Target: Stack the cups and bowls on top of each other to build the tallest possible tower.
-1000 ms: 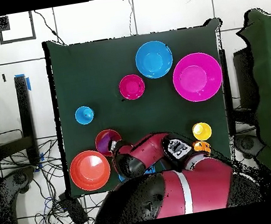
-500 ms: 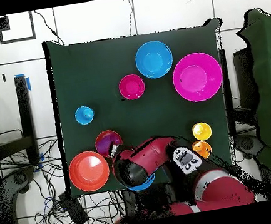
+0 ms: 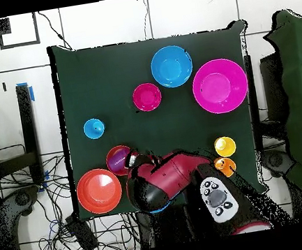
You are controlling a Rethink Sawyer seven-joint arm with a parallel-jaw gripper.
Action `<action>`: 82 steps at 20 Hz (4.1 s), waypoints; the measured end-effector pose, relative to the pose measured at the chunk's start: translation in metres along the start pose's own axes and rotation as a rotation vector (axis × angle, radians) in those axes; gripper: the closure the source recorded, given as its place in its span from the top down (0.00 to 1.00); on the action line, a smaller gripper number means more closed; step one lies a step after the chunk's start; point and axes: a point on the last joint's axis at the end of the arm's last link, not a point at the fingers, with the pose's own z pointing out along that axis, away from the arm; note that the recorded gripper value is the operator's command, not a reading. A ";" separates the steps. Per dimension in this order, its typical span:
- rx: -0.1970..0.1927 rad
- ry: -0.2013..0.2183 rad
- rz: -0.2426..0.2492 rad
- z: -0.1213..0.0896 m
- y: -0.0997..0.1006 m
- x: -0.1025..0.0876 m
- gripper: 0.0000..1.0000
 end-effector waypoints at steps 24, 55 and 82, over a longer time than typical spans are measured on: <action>-0.093 0.130 -0.004 0.033 0.025 0.049 1.00; -0.121 0.261 -0.003 0.065 0.031 0.105 1.00; -0.171 0.253 -0.018 0.069 0.046 0.116 1.00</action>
